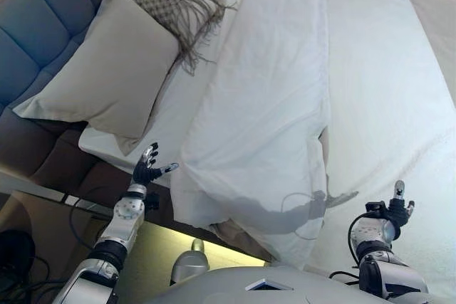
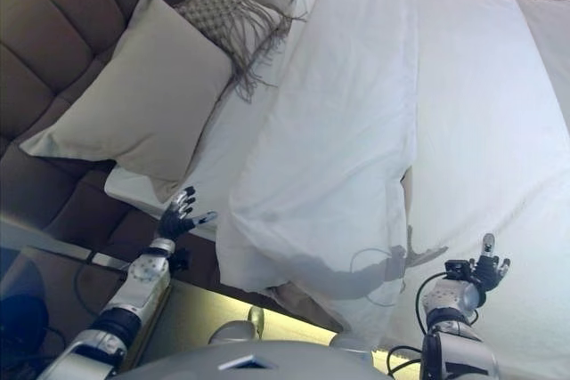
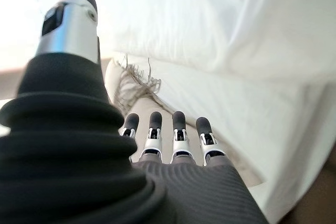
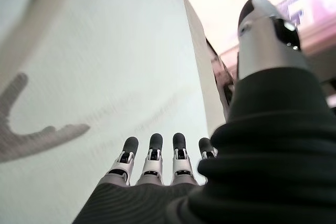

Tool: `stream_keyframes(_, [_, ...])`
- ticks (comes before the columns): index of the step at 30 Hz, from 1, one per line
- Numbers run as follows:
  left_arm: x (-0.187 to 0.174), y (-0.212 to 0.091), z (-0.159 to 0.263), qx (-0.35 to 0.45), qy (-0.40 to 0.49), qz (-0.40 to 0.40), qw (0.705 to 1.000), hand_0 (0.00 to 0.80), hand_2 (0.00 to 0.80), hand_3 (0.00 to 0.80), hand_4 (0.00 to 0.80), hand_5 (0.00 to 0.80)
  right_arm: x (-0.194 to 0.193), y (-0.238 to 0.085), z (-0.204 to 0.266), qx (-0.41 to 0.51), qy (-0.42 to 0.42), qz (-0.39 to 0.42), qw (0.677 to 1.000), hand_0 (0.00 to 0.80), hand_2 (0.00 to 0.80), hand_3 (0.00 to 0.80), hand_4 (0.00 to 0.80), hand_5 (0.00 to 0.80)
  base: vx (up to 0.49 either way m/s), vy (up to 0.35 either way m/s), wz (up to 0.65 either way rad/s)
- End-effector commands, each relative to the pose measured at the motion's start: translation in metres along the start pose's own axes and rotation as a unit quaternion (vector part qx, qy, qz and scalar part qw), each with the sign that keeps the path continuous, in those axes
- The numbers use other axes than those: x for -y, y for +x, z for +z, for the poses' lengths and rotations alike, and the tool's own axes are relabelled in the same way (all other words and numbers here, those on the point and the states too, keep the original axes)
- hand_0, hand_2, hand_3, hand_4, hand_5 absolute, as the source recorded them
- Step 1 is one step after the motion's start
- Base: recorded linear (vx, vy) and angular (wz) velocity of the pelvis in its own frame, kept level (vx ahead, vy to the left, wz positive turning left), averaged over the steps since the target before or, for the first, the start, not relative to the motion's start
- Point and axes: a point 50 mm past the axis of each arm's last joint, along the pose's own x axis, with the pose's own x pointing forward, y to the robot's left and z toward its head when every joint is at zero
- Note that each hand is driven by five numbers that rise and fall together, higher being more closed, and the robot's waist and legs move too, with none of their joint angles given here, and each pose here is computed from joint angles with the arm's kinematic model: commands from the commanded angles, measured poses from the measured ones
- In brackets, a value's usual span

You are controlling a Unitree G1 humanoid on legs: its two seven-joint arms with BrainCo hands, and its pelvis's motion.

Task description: Make the bed neatly

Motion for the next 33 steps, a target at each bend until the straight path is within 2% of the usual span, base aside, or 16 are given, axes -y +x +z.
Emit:
stream_keyframes(1, [-0.002, 0.009, 0.022, 0.046, -0.053, -0.005, 0.998, 0.000, 0.000, 0.000, 0.000, 0.000, -0.018, 0.000, 0.003, 0.002, -0.029, 0.065, 0.997, 0.000, 0.000, 0.000, 0.000, 0.000, 0.000, 0.035, 0.03])
stream_keyframes(7, [-0.004, 0.009, 0.027, 0.055, -0.083, -0.007, 0.995, 0.000, 0.000, 0.000, 0.000, 0.000, -0.038, -0.016, -0.023, -0.058, -0.120, 0.176, 0.975, 0.000, 0.000, 0.000, 0.000, 0.000, -0.007, 0.003, 0.00])
stream_keyframes(9, [-0.002, 0.009, 0.029, 0.063, -0.092, -0.007, 0.994, 0.000, 0.000, 0.000, 0.000, 0.000, -0.042, -0.024, -0.033, -0.075, -0.126, 0.198, 0.969, 0.000, 0.000, 0.000, 0.000, 0.000, -0.044, 0.012, -0.01])
stream_keyframes(13, [-0.024, 0.002, 0.032, 0.082, -0.095, 0.003, 0.992, 0.000, 0.000, 0.000, 0.000, 0.000, 0.006, -0.018, -0.015, -0.092, -0.130, 0.233, 0.959, 0.000, 0.000, 0.000, 0.000, 0.000, -0.082, -0.027, -0.02])
stream_keyframes(16, [-0.027, -0.002, 0.035, 0.085, -0.085, 0.007, 0.993, 0.000, 0.000, 0.000, 0.000, 0.000, 0.013, -0.017, -0.007, -0.096, -0.129, 0.248, 0.955, 0.000, 0.000, 0.000, 0.000, 0.000, -0.042, -0.050, -0.02])
stream_keyframes(23, [-0.023, -0.005, 0.034, 0.084, -0.079, 0.017, 0.993, 0.000, 0.000, 0.000, 0.000, 0.000, -0.019, -0.036, -0.021, -0.102, -0.140, 0.271, 0.947, 0.000, 0.000, 0.000, 0.000, 0.000, -0.008, 0.004, -0.04])
stream_keyframes(33, [-0.026, -0.012, 0.025, 0.071, -0.070, 0.025, 0.995, 0.000, 0.000, 0.000, 0.000, 0.000, -0.013, -0.043, -0.026, -0.111, -0.151, 0.256, 0.948, 0.000, 0.000, 0.000, 0.000, 0.000, 0.001, 0.002, -0.01])
